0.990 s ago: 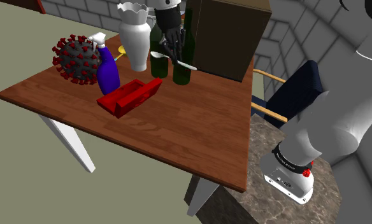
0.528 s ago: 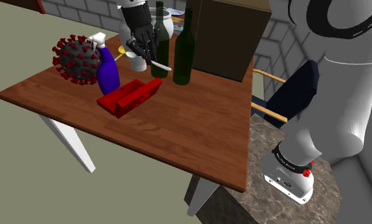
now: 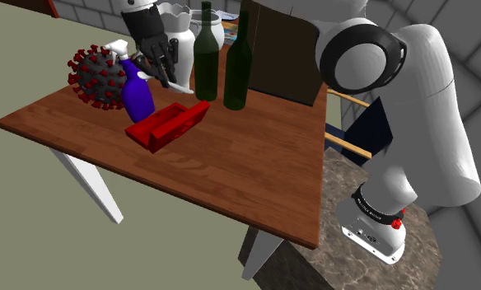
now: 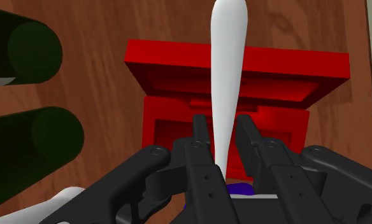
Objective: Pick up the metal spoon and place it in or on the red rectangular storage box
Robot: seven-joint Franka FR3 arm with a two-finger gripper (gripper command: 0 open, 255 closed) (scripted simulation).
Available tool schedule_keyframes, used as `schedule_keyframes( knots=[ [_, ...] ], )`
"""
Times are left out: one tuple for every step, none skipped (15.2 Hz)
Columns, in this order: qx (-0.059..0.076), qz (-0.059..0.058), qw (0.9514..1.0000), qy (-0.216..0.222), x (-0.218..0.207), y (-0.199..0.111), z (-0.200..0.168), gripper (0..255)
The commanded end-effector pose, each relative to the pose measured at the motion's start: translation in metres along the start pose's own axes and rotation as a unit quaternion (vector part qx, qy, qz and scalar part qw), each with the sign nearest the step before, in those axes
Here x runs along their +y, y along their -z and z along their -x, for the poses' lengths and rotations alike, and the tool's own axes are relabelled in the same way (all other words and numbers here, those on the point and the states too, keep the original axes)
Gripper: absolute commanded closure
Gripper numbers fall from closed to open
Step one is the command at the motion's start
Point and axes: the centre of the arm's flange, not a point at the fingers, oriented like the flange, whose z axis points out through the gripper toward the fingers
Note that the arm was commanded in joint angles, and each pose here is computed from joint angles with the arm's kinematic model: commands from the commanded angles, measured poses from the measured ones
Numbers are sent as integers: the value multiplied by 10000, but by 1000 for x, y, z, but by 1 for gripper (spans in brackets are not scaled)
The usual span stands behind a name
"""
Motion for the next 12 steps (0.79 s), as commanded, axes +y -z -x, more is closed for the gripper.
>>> schedule_keyframes(
  knots=[
    [10, 10, 10000, 3, -2, -11, -2, 255],
    [10, 10, 10000, 3, -3, -16, -3, 255],
    [10, 10, 10000, 4, -4, -21, -4, 255],
    [10, 10, 10000, 4, -4, -26, -6, 255],
    [10, 10, 10000, 4, -5, -31, -7, 255],
    [10, 10, 10000, 4, -6, -36, -8, 255],
    [10, 10, 10000, 4, -6, -42, -9, 255],
    [10, 10, 10000, 4, -7, -47, -10, 255],
    [10, 10, 10000, 4, -7, -52, -12, 255],
    [10, 10, 10000, 4, -8, -57, -13, 255],
    [10, 10, 10000, 4, -9, -62, -14, 255],
    [10, 10, 10000, 4, -9, -66, -15, 255]
  ],
)
